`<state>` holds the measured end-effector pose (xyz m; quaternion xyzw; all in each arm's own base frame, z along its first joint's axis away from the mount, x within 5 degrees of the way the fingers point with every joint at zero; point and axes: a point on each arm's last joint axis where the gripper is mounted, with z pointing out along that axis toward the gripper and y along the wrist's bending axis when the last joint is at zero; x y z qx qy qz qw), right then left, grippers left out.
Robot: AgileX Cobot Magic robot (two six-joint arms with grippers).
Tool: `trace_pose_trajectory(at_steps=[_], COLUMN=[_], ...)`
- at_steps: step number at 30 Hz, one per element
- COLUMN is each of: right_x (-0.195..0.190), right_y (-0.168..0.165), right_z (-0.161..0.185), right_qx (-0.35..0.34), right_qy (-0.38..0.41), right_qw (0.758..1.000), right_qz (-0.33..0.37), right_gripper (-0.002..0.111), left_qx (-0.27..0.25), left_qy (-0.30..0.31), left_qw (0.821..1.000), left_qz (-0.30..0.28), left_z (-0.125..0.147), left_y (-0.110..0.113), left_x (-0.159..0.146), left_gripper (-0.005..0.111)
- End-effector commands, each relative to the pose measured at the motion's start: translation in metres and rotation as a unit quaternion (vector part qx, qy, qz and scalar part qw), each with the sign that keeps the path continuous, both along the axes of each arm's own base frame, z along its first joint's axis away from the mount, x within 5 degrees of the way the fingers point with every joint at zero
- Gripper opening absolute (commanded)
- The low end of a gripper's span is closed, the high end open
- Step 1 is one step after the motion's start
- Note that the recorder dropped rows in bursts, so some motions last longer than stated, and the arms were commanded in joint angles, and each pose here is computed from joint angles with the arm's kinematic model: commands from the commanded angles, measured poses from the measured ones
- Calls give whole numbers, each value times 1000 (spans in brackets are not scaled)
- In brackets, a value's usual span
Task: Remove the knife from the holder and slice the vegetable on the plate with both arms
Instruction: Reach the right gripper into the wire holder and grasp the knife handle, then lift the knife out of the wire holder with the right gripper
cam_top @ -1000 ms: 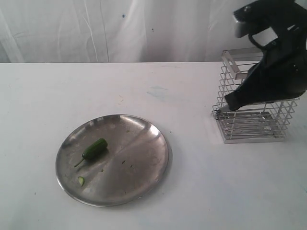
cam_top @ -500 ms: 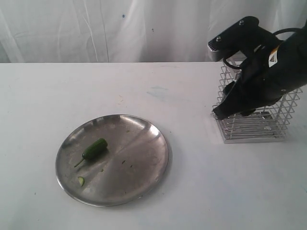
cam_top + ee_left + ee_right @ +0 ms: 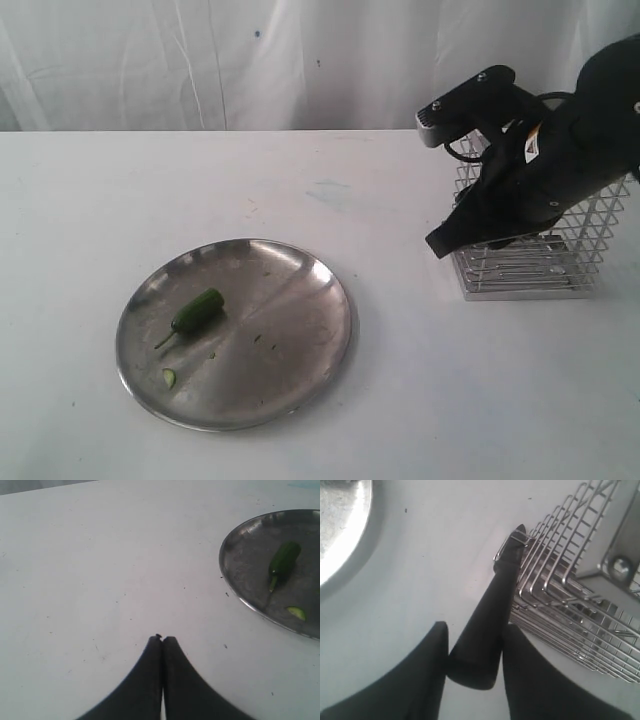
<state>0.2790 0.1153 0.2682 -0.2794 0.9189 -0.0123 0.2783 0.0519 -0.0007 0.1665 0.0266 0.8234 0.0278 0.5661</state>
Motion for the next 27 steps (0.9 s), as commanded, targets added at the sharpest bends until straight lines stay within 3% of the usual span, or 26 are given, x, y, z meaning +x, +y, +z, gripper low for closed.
trace_pose_trajectory(at_steps=[1,3,16,27], right_x=[-2,-4,-29,-72], right_y=[0,-1,-17,-28], right_z=[2,10,83,137], right_qx=[3,8,11,79], right_qy=[2,-9,-62,-92], right_qw=[1000,1000,998,992], right_qz=[-6,-6,-17,-21], right_gripper=[6,0,0,0], left_qx=[-3,-3,-3,-3], left_qy=[-3,-3,-3,-3], left_qw=[1000,1000,1000,1000], left_qz=[-4,-4,-4,-4], left_z=[0,0,0,0], left_y=[-1,-1,-1,-1], left_x=[0,0,0,0], left_gripper=[0,0,0,0])
